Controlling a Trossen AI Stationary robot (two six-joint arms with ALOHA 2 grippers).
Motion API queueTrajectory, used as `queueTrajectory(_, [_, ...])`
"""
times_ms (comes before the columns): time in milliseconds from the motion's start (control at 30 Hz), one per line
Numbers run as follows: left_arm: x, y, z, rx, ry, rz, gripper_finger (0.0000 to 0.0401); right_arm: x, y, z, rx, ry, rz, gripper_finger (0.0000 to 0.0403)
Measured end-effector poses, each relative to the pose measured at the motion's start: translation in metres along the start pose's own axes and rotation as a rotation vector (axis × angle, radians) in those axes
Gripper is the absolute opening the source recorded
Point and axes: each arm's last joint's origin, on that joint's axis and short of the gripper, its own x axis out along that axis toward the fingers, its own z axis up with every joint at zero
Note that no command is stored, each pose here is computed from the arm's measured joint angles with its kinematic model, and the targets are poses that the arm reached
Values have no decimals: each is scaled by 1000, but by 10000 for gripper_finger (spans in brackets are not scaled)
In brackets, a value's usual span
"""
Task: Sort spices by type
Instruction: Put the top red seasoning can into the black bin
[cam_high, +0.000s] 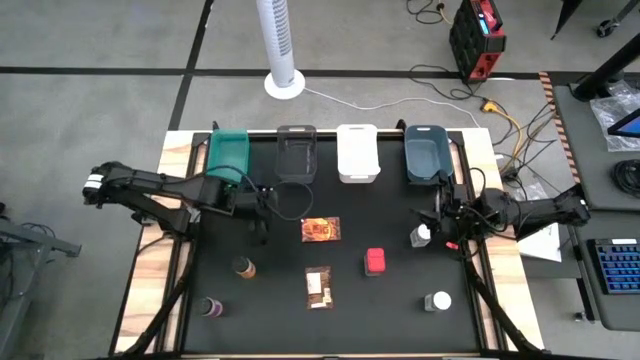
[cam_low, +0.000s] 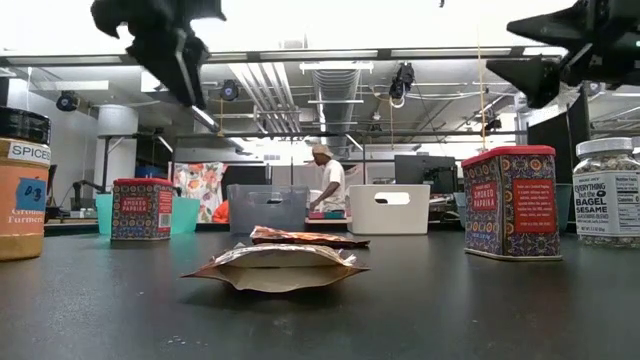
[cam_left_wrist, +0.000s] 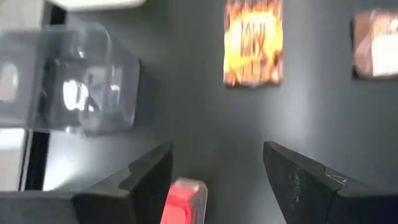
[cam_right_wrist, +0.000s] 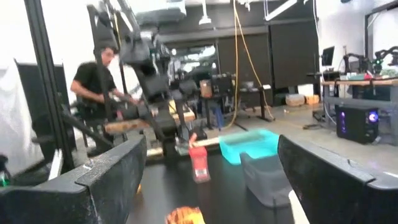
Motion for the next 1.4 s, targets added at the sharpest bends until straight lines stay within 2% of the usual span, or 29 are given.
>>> queueTrajectory(167, [6,-3,-10,-8,46,-40,233,8,2,-1,-1,-9,1,354])
queueTrajectory(400, [11,-1,-20,2,110,-30,233,34,7,2,-32,128,-35,354])
queueTrajectory(500, [8,5,-24,-14,128,-20,233,49,9,12,-45,170,-52,354])
queueTrajectory(767, [-7,32,-35,-81,108,-39,233,82,0,34,-59,410,-169,354])
queueTrajectory(1000, [2,47,-54,-137,144,-55,233,86,-7,41,-65,508,-230,354])
queueTrajectory(1400, [36,41,-72,-94,199,-72,233,83,-8,44,-52,487,-236,354])
